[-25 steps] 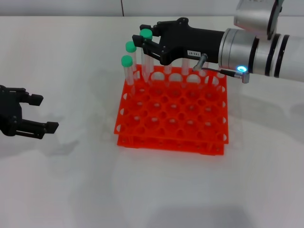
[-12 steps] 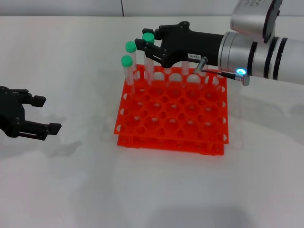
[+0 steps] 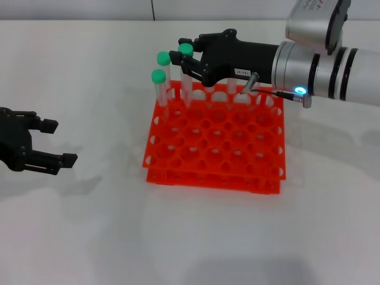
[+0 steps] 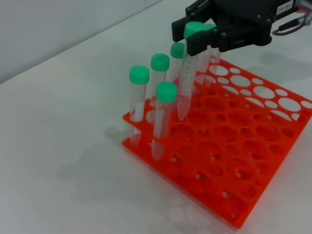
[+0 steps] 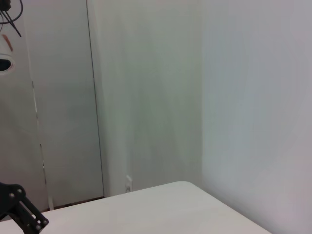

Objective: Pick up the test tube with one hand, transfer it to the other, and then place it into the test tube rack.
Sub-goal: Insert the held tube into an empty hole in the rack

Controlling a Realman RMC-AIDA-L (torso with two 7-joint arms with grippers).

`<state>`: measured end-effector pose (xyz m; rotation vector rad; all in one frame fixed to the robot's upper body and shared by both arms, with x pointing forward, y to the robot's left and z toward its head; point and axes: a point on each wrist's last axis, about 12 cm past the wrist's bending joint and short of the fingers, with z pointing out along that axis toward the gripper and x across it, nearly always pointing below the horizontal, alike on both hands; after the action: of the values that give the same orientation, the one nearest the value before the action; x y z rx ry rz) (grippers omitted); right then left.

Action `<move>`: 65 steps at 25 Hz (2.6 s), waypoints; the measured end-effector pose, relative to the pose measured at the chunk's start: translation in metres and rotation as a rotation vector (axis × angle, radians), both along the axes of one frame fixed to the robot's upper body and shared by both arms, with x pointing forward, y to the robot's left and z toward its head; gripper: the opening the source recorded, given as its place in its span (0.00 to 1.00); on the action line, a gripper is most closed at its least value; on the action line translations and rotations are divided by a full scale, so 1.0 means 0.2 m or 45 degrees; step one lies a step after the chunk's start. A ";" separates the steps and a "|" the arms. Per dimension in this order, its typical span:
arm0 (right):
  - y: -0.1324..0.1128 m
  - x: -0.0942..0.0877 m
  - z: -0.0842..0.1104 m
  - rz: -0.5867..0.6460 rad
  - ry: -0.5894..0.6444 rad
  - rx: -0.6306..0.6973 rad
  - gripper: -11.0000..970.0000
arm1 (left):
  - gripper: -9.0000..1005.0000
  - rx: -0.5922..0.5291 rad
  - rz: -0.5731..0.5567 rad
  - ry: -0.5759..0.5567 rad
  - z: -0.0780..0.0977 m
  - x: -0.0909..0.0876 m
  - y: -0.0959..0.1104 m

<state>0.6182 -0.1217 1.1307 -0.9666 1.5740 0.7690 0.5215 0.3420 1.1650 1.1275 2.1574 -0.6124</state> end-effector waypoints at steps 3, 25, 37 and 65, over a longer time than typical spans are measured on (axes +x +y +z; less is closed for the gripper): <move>0.00 0.00 0.00 0.003 0.002 -0.003 0.30 | 0.87 0.000 0.001 0.000 0.00 0.00 0.00; -0.01 -0.01 -0.04 -0.012 0.038 -0.015 0.33 | 0.87 0.000 -0.006 -0.003 0.00 0.01 -0.01; -0.01 -0.01 -0.05 -0.008 0.065 -0.017 0.34 | 0.87 -0.004 -0.007 0.003 0.00 0.01 -0.01; 0.00 0.01 -0.06 -0.033 0.087 -0.039 0.38 | 0.87 0.001 -0.001 -0.008 -0.01 0.02 -0.01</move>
<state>0.6194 -0.1219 1.1189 -0.9491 1.6584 0.7688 0.5253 0.3394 1.1634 1.1298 2.1522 -0.6078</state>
